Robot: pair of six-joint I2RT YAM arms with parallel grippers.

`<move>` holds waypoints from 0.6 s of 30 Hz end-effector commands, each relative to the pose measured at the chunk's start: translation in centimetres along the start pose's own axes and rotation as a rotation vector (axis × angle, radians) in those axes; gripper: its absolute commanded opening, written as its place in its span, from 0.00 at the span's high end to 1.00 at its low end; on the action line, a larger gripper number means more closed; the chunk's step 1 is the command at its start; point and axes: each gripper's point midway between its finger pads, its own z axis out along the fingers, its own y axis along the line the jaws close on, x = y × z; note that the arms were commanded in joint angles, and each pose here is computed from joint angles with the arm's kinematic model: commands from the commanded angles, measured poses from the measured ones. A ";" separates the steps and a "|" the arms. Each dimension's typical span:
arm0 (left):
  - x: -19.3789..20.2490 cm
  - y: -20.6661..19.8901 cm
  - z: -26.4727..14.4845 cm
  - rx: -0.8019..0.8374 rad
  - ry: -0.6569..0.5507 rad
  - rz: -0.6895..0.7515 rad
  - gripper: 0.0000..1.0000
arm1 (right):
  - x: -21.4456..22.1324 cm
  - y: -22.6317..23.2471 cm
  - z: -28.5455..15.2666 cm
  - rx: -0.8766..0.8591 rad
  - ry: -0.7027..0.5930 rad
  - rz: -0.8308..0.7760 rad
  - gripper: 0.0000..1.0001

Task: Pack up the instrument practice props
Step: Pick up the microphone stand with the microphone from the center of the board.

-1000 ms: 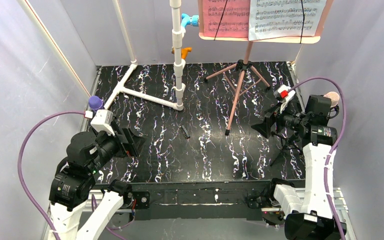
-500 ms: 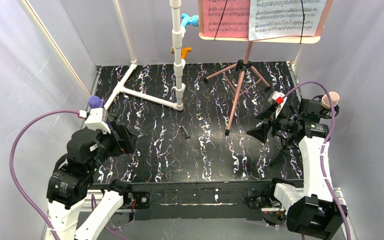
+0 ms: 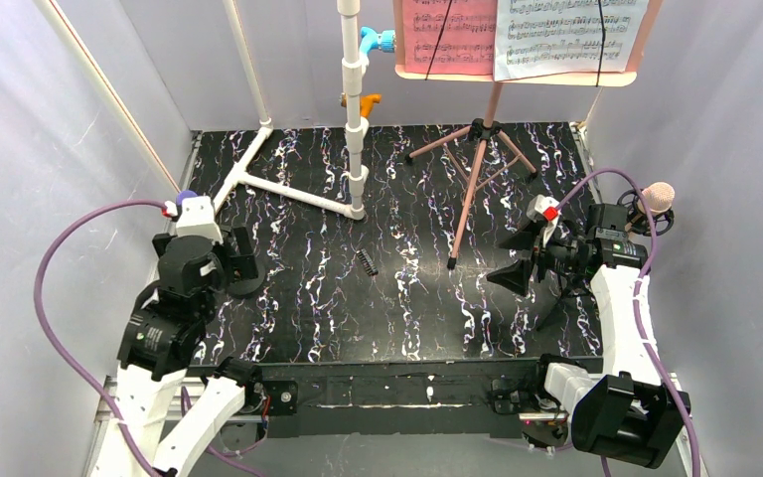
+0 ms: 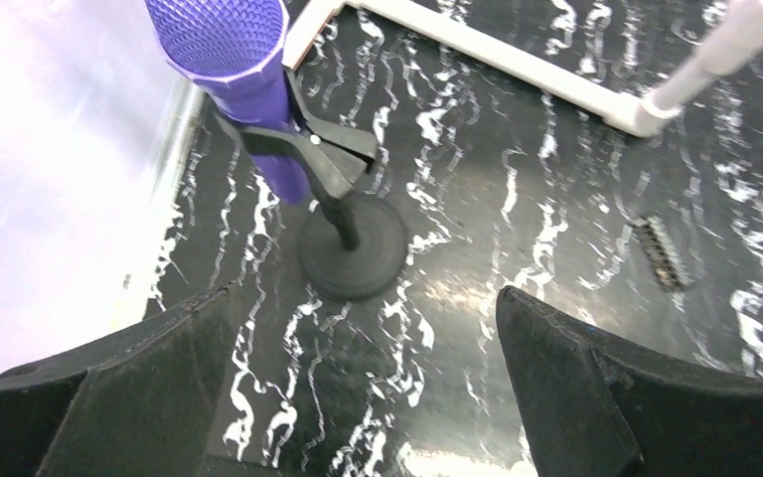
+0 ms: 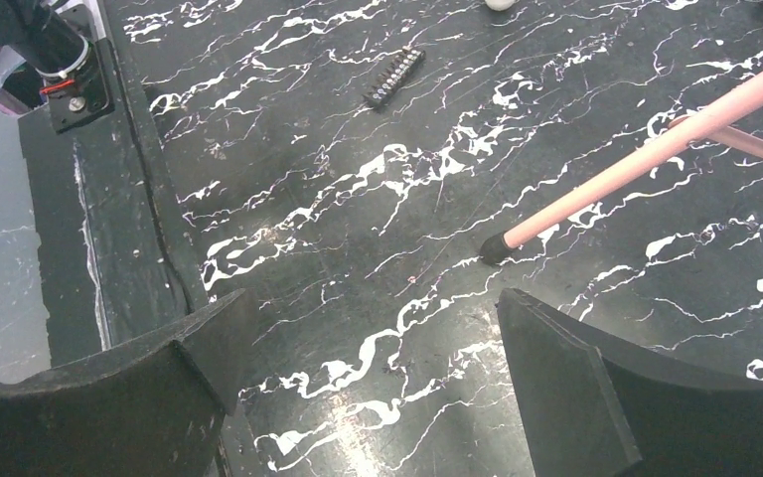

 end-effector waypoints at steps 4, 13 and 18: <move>-2.8 2.0 3.5 -0.185 -0.212 0.006 0.00 | -0.1 0.4 -0.1 -0.014 -0.004 -0.019 0.00; -5.1 0.7 4.3 -0.132 -0.243 0.102 0.00 | 0.3 0.2 -0.2 0.003 0.015 -0.029 0.00; -6.1 1.7 4.2 -0.192 -0.271 0.133 0.00 | 0.5 0.2 -0.2 0.006 0.023 -0.029 0.00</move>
